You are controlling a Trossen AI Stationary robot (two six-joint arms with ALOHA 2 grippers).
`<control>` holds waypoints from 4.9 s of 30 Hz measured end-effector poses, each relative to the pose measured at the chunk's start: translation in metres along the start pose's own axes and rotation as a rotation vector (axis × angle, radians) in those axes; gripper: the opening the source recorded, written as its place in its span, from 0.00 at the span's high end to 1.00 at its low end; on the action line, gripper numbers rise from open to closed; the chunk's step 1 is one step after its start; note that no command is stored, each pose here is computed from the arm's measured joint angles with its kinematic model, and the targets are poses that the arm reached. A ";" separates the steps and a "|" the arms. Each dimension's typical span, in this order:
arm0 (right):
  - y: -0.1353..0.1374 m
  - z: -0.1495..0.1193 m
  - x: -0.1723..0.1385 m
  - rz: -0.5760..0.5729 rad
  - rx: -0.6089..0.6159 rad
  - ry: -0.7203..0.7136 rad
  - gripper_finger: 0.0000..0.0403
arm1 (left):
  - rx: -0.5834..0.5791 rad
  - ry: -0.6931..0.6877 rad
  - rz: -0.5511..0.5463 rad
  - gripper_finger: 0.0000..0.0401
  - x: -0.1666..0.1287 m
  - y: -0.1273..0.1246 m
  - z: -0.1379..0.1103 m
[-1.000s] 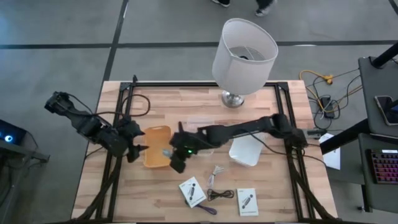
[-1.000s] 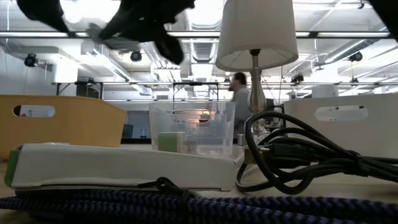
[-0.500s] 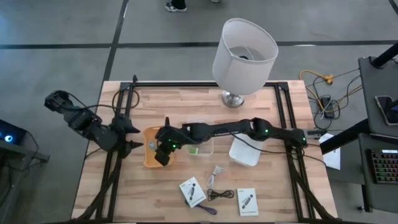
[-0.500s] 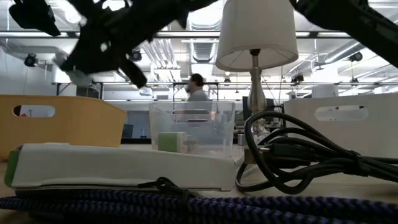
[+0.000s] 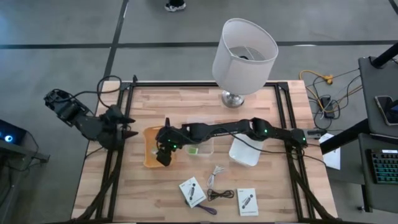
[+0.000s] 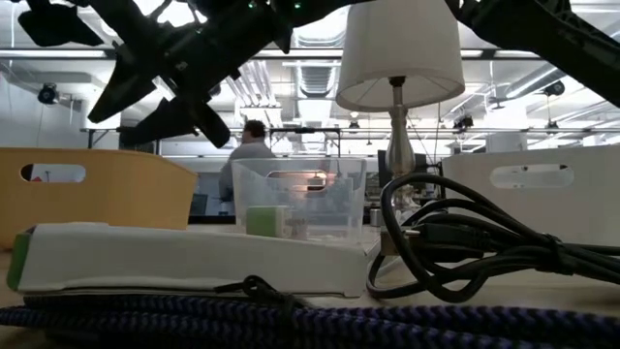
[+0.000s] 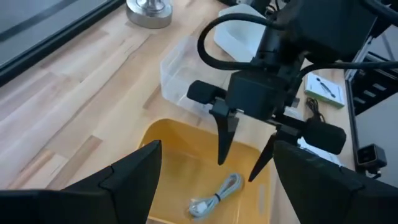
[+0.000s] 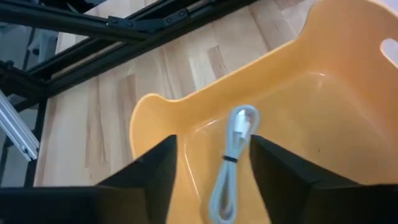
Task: Pick and place items into bin
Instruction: Put the white charger cable into the yellow bin, then put the black charger cable into the yellow bin
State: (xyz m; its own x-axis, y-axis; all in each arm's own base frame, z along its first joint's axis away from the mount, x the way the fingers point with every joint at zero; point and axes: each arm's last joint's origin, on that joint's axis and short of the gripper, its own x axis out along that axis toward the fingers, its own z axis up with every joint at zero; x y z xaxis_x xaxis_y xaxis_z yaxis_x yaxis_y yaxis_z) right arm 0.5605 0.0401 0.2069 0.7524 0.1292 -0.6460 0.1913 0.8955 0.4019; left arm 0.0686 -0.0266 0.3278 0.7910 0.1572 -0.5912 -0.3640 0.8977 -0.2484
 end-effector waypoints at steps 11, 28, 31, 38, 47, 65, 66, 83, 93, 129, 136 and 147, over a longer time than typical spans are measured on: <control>0.059 -0.013 -0.080 -0.141 -0.462 0.169 0.41 | -0.031 0.009 -0.012 0.27 0.002 -0.004 0.001; 0.132 -0.147 -0.108 -0.235 -0.935 0.646 0.43 | 0.037 0.140 0.019 0.27 0.038 -0.039 -0.006; 0.123 -0.164 -0.112 -0.222 -1.021 0.706 0.43 | 0.059 0.162 0.045 0.27 0.047 -0.045 -0.008; 0.097 -0.173 -0.114 -0.093 -1.068 0.645 0.43 | 0.062 0.151 0.056 0.27 0.058 -0.058 -0.007; 0.061 -0.186 -0.093 -0.068 -1.078 0.692 0.43 | 0.050 0.141 0.042 0.27 0.058 -0.058 -0.006; 0.043 -0.199 -0.074 0.043 -1.015 0.701 0.61 | 0.031 0.098 0.037 0.27 0.051 -0.053 -0.003; 0.043 -0.200 -0.074 0.046 -1.014 0.706 0.63 | 0.031 0.096 0.037 0.27 0.051 -0.052 -0.003; 0.044 -0.184 -0.083 -0.097 -0.944 0.715 0.94 | 0.033 0.077 0.045 0.27 0.047 -0.049 -0.002; 0.085 -0.091 -0.130 -0.074 -0.566 0.304 0.94 | 0.035 0.079 0.047 0.27 0.046 -0.048 -0.003; 0.008 0.009 -0.049 -0.123 -0.335 0.039 0.40 | 0.156 0.132 -0.008 0.27 0.005 -0.030 0.017; 0.049 -0.023 -0.115 -0.218 -0.663 0.357 0.41 | 0.202 0.265 -0.034 0.27 0.037 -0.046 -0.003; 0.114 -0.136 -0.160 -0.242 -0.666 0.674 0.41 | 0.335 0.390 -0.040 0.27 0.097 -0.094 -0.021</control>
State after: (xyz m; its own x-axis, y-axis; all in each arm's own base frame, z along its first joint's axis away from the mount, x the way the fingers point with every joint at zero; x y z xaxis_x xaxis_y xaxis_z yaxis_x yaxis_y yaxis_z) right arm 0.3763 0.1797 0.2678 0.1818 -0.0592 -0.9816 -0.2582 0.9603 -0.1057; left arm 0.1689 -0.1045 0.2780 0.5357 0.0121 -0.8443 -0.1094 0.9925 -0.0552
